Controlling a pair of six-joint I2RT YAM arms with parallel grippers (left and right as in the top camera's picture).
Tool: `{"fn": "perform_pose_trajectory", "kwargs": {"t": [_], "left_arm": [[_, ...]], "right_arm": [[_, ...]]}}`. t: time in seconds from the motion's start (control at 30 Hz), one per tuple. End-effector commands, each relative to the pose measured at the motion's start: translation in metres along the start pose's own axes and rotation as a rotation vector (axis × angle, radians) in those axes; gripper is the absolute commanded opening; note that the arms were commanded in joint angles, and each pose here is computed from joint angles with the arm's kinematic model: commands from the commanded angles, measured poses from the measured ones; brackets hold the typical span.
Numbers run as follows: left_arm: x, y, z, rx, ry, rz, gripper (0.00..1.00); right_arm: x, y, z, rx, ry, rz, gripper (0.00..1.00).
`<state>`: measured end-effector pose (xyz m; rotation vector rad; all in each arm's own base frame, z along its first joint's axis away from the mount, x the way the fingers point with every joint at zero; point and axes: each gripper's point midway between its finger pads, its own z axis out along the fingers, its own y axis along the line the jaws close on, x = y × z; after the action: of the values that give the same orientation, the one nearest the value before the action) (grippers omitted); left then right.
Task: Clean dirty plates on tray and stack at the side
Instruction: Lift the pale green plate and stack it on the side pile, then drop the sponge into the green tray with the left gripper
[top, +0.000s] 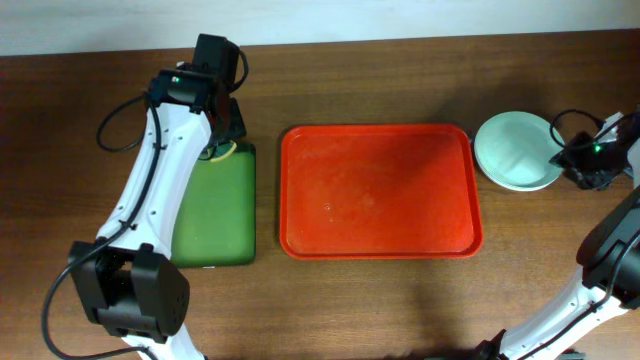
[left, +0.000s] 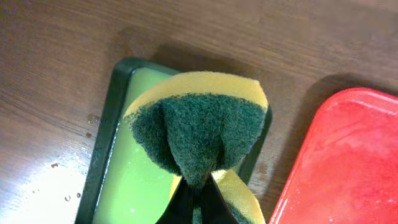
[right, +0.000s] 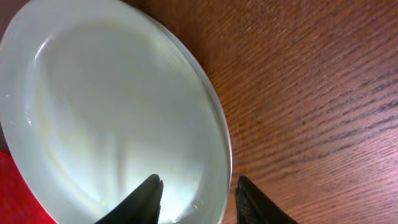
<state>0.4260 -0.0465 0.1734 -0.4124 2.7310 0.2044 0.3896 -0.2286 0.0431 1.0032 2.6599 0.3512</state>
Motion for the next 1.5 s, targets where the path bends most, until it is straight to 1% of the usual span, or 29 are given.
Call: {"fn": "perform_pose_trajectory", "kwargs": {"t": [0.0, 0.03, 0.1, 0.13, 0.17, 0.2, 0.27, 0.3, 0.4, 0.43, 0.53, 0.57, 0.6, 0.63, 0.7, 0.73, 0.8, 0.83, 0.87, 0.93, 1.0, 1.07, 1.1, 1.13, 1.17, 1.2, 1.27, 1.33, 1.47], "left_arm": [[0.01, 0.002, 0.019, -0.017, 0.028, -0.009, 0.0], [0.013, 0.003, 0.021, -0.021, 0.037, -0.007, 0.0], [0.025, 0.007, 0.03, -0.04, 0.071, -0.024, 0.0], [0.031, 0.009, 0.035, -0.05, 0.087, -0.041, 0.0], [0.038, 0.014, 0.041, -0.064, 0.109, -0.042, 0.0], [0.043, 0.016, 0.045, -0.072, 0.124, -0.04, 0.0], [0.058, 0.022, 0.055, -0.096, 0.166, -0.03, 0.0], [0.073, 0.025, 0.065, -0.107, 0.203, -0.021, 0.0], [0.11, 0.021, 0.097, -0.067, 0.269, -0.019, 0.0], [0.121, 0.019, 0.105, -0.053, 0.287, -0.02, 0.01], [0.13, 0.023, 0.12, -0.055, 0.281, -0.028, 0.04], [0.127, 0.026, 0.122, -0.055, 0.269, -0.04, 0.1], [0.123, 0.028, 0.123, -0.054, 0.258, -0.052, 0.29], [0.113, 0.033, 0.121, -0.051, 0.246, -0.078, 0.54], [0.092, 0.039, 0.103, -0.047, 0.233, -0.101, 0.77], [0.067, 0.04, 0.079, -0.027, 0.186, -0.125, 1.0], [0.036, 0.039, 0.037, 0.022, 0.094, -0.146, 0.99], [0.028, 0.037, 0.02, 0.052, 0.063, -0.154, 1.0], [0.019, 0.036, -0.009, 0.107, 0.01, -0.16, 0.99], [0.019, 0.047, -0.056, 0.151, -0.076, -0.175, 0.99], [0.032, 0.051, -0.078, 0.167, -0.099, -0.144, 0.99], [0.059, 0.049, -0.086, 0.188, -0.115, -0.108, 0.99], [0.078, 0.048, -0.081, 0.198, -0.168, -0.089, 0.99], [0.084, 0.049, -0.079, 0.202, -0.216, -0.089, 0.99], [0.092, 0.055, -0.072, 0.203, -0.286, -0.146, 0.99], [0.097, 0.059, -0.072, 0.239, -0.354, -0.196, 0.99], [0.106, 0.062, -0.066, 0.275, -0.414, -0.214, 0.99], [0.114, 0.064, -0.058, 0.274, -0.412, -0.214, 0.99], [0.117, 0.065, -0.055, 0.264, -0.395, -0.208, 0.99]], "right_arm": [[-0.005, 0.014, -0.041, -0.005, -0.07, 0.04, 0.42], [-0.004, 0.022, -0.057, -0.011, -0.092, 0.043, 0.43], [0.005, 0.059, -0.104, -0.037, -0.161, -0.017, 0.5], [0.015, 0.08, -0.124, -0.053, -0.184, -0.062, 0.55], [0.035, 0.11, -0.142, -0.073, -0.185, -0.132, 0.61], [0.051, 0.128, -0.149, -0.087, -0.169, -0.177, 0.65], [0.082, 0.159, -0.152, -0.108, -0.118, -0.264, 0.68], [0.106, 0.181, -0.148, -0.121, -0.067, -0.334, 0.99], [0.16, 0.236, -0.137, -0.167, 0.012, -0.578, 0.99], [0.174, 0.249, -0.135, -0.18, 0.027, -0.623, 0.99], [0.212, 0.277, -0.133, -0.214, 0.07, -0.738, 0.98], [0.225, 0.284, -0.133, -0.22, 0.083, -0.776, 0.98], [0.234, 0.289, -0.134, -0.221, 0.087, -0.804, 0.98], [0.239, 0.291, -0.139, -0.197, 0.057, -0.839, 0.98], [0.242, 0.293, -0.153, -0.182, -0.001, -0.875, 0.98], [0.244, 0.294, -0.165, -0.194, -0.033, -0.888, 0.98], [0.246, 0.293, -0.181, -0.217, -0.069, -0.891, 0.99], [0.247, 0.292, -0.188, -0.226, -0.082, -0.892, 0.99], [0.249, 0.286, -0.2, -0.231, -0.097, -0.893, 0.99], [0.251, 0.266, -0.217, -0.161, -0.144, -0.9, 0.98], [0.259, 0.254, -0.227, -0.121, -0.179, -0.93, 0.99], [0.278, 0.24, -0.227, -0.142, -0.237, -0.943, 0.99], [0.287, 0.236, -0.222, -0.18, -0.271, -0.963, 0.99], [0.29, 0.231, -0.218, -0.2, -0.311, -0.969, 0.99], [0.29, 0.226, -0.214, -0.214, -0.355, -0.962, 0.99], [0.288, 0.221, -0.211, -0.212, -0.388, -0.953, 0.99], [0.283, 0.22, -0.21, -0.197, -0.417, -0.945, 0.99], [0.282, 0.221, -0.206, -0.186, -0.411, -0.945, 0.99], [0.282, 0.223, -0.189, -0.147, -0.363, -0.955, 0.98]]}}
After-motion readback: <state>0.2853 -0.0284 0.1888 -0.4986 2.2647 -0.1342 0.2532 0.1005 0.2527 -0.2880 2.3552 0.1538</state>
